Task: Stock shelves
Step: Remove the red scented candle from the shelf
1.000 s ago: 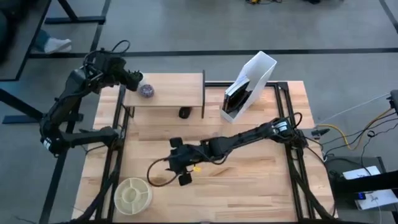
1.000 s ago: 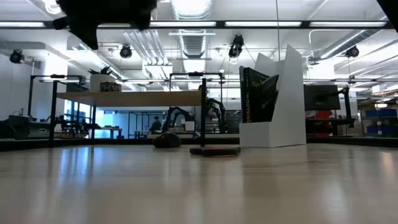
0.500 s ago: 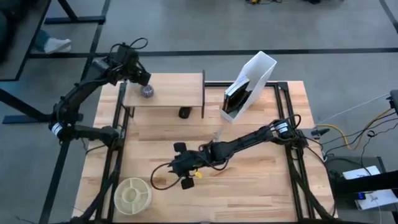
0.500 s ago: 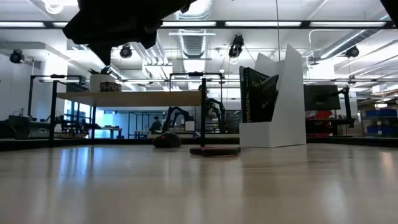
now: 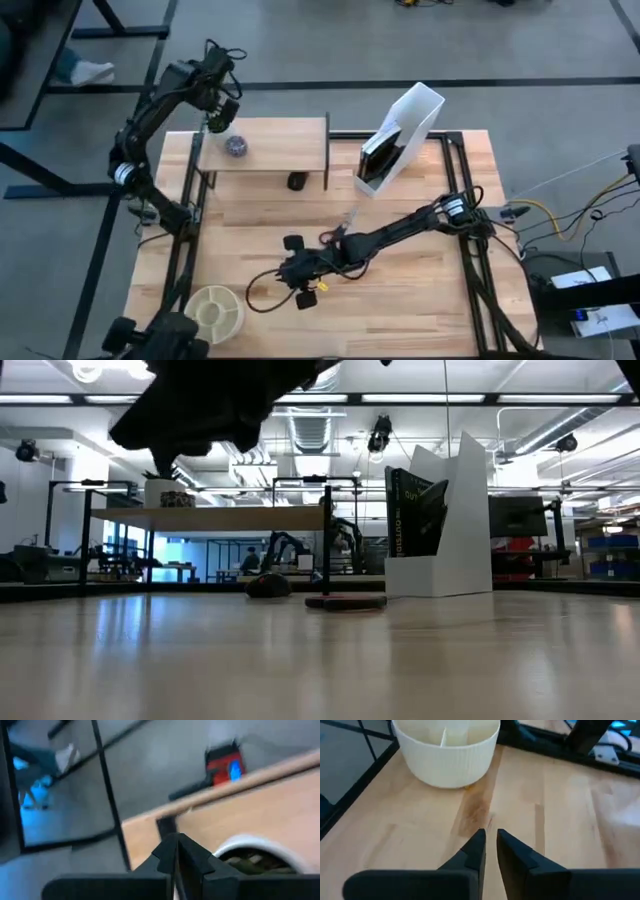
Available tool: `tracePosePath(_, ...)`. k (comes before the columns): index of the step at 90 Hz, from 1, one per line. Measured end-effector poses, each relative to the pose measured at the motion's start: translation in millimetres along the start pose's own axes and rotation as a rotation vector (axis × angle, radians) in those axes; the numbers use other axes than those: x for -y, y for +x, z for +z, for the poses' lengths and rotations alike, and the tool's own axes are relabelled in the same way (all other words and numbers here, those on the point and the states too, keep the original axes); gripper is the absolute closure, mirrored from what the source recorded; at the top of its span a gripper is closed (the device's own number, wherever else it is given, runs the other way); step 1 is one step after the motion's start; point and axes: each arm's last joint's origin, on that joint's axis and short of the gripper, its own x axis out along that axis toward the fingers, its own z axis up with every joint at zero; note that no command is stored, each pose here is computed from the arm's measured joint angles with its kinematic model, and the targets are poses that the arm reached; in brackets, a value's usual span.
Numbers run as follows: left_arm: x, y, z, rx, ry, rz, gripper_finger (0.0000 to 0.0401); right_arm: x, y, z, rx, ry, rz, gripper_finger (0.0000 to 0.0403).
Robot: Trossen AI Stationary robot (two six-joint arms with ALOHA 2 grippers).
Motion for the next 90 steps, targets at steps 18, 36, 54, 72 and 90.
tracePosePath(18,0.4,13.0,-2.3,-0.078,0.022,0.01,0.0401,-11.3,-0.7,-4.5,-0.019,-0.014,-0.118,0.0376)
tracePosePath(36,5.7,17.1,-11.6,-0.109,0.057,-0.085,0.0401,-18.6,-11.3,4.2,0.001,-0.031,-0.2,0.0374)
tracePosePath(54,10.6,19.6,-24.9,-0.075,0.075,-0.098,0.0401,-18.4,-31.0,16.8,0.008,-0.036,-0.259,0.0379)
tracePosePath(72,16.5,16.4,-35.9,0.022,0.114,-0.126,0.0401,-8.3,-48.6,24.5,-0.008,0.011,-0.379,0.0371)
tracePosePath(90,21.5,12.2,-43.5,0.055,0.153,-0.166,0.0401,9.7,-49.1,24.6,-0.012,0.04,-0.457,0.0361)
